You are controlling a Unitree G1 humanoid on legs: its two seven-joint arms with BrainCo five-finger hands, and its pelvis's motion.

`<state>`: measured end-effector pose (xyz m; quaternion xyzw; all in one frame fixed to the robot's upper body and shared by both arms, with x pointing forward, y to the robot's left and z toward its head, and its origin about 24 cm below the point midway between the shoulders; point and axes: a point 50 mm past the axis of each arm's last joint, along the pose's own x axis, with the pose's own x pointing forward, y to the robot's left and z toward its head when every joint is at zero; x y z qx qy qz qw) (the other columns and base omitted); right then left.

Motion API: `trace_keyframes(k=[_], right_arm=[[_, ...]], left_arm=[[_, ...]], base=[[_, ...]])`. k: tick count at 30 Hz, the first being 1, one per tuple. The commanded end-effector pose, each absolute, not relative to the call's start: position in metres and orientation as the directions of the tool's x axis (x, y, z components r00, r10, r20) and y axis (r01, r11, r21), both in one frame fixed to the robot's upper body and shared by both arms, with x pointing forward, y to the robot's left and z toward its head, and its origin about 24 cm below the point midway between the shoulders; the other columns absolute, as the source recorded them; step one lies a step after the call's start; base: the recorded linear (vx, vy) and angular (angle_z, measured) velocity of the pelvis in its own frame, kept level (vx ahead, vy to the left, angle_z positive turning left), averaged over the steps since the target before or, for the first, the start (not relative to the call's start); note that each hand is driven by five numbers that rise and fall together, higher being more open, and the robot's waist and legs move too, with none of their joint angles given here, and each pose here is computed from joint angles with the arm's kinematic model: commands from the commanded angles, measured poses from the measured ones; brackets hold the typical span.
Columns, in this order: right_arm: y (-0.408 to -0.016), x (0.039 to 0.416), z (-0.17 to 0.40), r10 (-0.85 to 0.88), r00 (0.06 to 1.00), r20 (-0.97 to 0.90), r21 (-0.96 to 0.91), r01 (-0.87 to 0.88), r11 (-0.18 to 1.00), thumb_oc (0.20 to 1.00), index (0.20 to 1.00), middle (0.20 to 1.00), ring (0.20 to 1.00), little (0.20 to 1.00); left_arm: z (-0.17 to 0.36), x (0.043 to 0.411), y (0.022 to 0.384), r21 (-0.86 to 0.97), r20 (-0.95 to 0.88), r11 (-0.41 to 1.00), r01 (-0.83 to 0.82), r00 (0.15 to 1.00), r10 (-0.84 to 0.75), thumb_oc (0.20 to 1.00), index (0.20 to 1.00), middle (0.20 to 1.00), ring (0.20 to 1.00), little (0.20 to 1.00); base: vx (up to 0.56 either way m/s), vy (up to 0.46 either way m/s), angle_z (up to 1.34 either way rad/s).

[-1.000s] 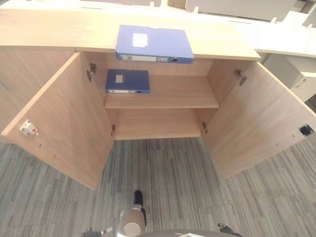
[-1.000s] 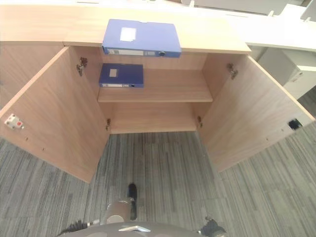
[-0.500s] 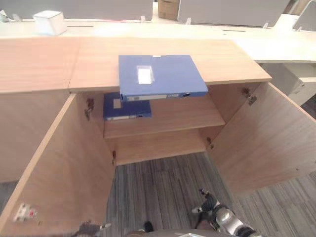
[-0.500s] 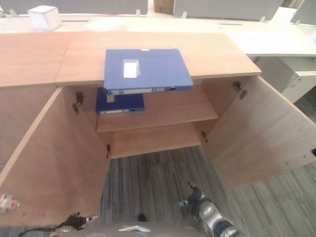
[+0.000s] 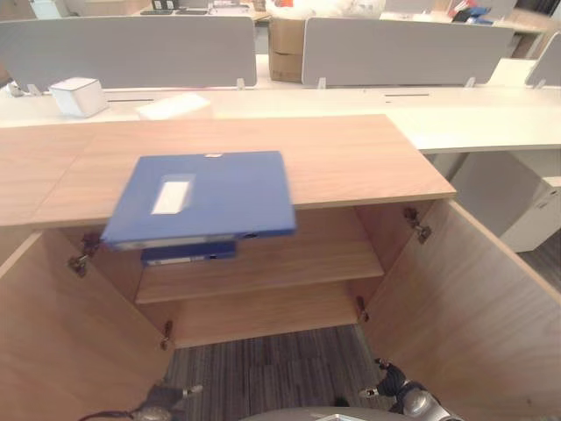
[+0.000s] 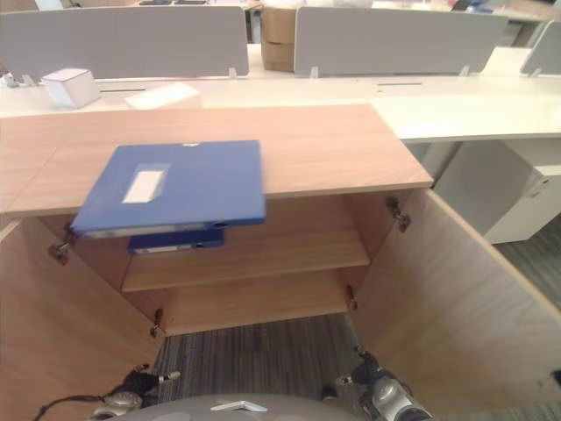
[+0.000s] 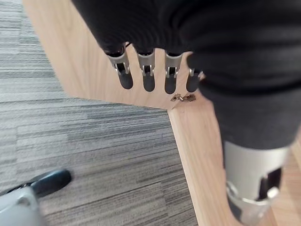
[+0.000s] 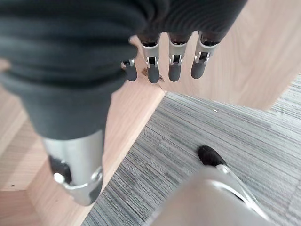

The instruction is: Put the empty folder in the office cabinet

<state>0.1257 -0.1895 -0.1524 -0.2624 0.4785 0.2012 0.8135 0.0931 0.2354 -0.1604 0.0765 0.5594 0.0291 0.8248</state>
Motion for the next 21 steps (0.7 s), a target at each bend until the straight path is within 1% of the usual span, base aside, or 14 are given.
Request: trace_keyframes(k=[1, 2, 3, 4, 5, 7, 8, 10, 12, 14, 16, 18, 20, 21], right_arm=[[-0.209, 0.139, -0.143, 0.024, 0.532, -0.846, -0.319, -0.543, 0.777, 1.0, 1.0, 1.0, 1.0, 1.0], [-0.215, 0.141, -0.141, 0.005, 0.545, -0.839, -0.34, -0.531, 0.776, 1.0, 1.0, 1.0, 1.0, 1.0], [-0.22, 0.142, -0.139, -0.014, 0.567, -0.824, -0.363, -0.508, 0.781, 1.0, 1.0, 1.0, 1.0, 1.0], [-0.225, 0.144, -0.136, -0.029, 0.589, -0.808, -0.38, -0.482, 0.79, 1.0, 1.0, 1.0, 1.0, 1.0], [-0.232, 0.141, -0.134, -0.052, 0.601, -0.798, -0.4, -0.462, 0.792, 1.0, 1.0, 1.0, 1.0, 1.0], [-0.241, 0.134, -0.136, -0.093, 0.579, -0.81, -0.403, -0.435, 0.805, 1.0, 1.0, 1.0, 1.0, 1.0], [-0.241, 0.13, -0.138, -0.096, 0.562, -0.822, -0.397, -0.443, 0.804, 1.0, 1.0, 1.0, 1.0, 1.0], [-0.24, 0.128, -0.14, -0.091, 0.551, -0.83, -0.395, -0.464, 0.793, 1.0, 1.0, 1.0, 1.0, 1.0], [-0.241, 0.127, -0.139, -0.092, 0.557, -0.825, -0.404, -0.467, 0.787, 1.0, 1.0, 1.0, 1.0, 1.0], [-0.242, 0.121, -0.141, -0.101, 0.541, -0.835, -0.392, -0.456, 0.799, 1.0, 1.0, 1.0, 1.0, 1.0], [-0.242, 0.121, -0.141, -0.1, 0.541, -0.835, -0.392, -0.457, 0.799, 1.0, 1.0, 1.0, 1.0, 1.0], [-0.242, 0.117, -0.143, -0.106, 0.53, -0.841, -0.387, -0.454, 0.803, 1.0, 1.0, 1.0, 1.0, 1.0], [-0.242, 0.116, -0.143, -0.105, 0.529, -0.842, -0.385, -0.454, 0.803, 1.0, 1.0, 1.0, 1.0, 1.0], [-0.241, 0.111, -0.145, -0.107, 0.513, -0.852, -0.375, -0.453, 0.809, 1.0, 1.0, 1.0, 1.0, 1.0]], left_arm=[[-0.142, 0.126, 0.268, 0.301, -0.845, 0.954, 0.013, 0.468, 0.26, 1.0, 1.0, 1.0, 1.0, 1.0], [-0.139, 0.131, 0.271, 0.321, -0.828, 0.947, 0.011, 0.489, 0.275, 1.0, 1.0, 1.0, 1.0, 1.0], [-0.133, 0.143, 0.265, 0.35, -0.776, 0.936, 0.043, 0.572, 0.265, 1.0, 1.0, 1.0, 1.0, 1.0], [-0.134, 0.135, 0.263, 0.403, -0.766, 0.907, 0.122, 0.587, 0.261, 1.0, 1.0, 1.0, 1.0, 1.0], [-0.133, 0.133, 0.254, 0.364, -0.761, 0.924, 0.12, 0.611, 0.22, 1.0, 1.0, 1.0, 1.0, 1.0], [-0.119, 0.14, 0.252, 0.391, -0.697, 0.906, 0.161, 0.695, 0.178, 1.0, 1.0, 1.0, 1.0, 1.0], [-0.11, 0.139, 0.259, 0.45, -0.661, 0.876, 0.176, 0.725, 0.194, 1.0, 1.0, 1.0, 1.0, 1.0], [-0.106, 0.139, 0.265, 0.485, -0.641, 0.859, 0.164, 0.735, 0.222, 1.0, 1.0, 1.0, 1.0, 1.0], [-0.098, 0.136, 0.28, 0.593, -0.581, 0.792, 0.145, 0.758, 0.296, 1.0, 1.0, 1.0, 1.0, 1.0], [-0.087, 0.138, 0.293, 0.672, -0.511, 0.733, 0.105, 0.782, 0.357, 1.0, 1.0, 1.0, 1.0, 1.0], [-0.087, 0.137, 0.293, 0.674, -0.511, 0.732, 0.105, 0.782, 0.358, 1.0, 1.0, 1.0, 1.0, 1.0], [-0.076, 0.134, 0.305, 0.732, -0.439, 0.68, 0.047, 0.796, 0.417, 1.0, 1.0, 1.0, 1.0, 1.0], [-0.074, 0.132, 0.307, 0.739, -0.425, 0.673, 0.035, 0.799, 0.426, 1.0, 1.0, 1.0, 1.0, 1.0], [-0.067, 0.127, 0.315, 0.772, -0.384, 0.635, 0.007, 0.801, 0.458, 1.0, 1.0, 1.0, 1.0, 1.0]], base=[[0.03, -0.005, 0.48], [0.02, -0.011, 0.32], [-0.01, 0.004, 0.14], [0.0, 0.0, 0.0], [0.0, 0.05, 0.0], [0.01, 0.077, 0.09], [0.0, 0.071, 0.09], [-0.01, 0.047, 0.03], [0.01, 0.053, -0.06], [0.01, 0.047, -0.01], [0.0, 0.018, 0.09], [0.0, 0.034, 0.1], [0.0, 0.034, 0.0], [0.0, 0.049, -0.01]])
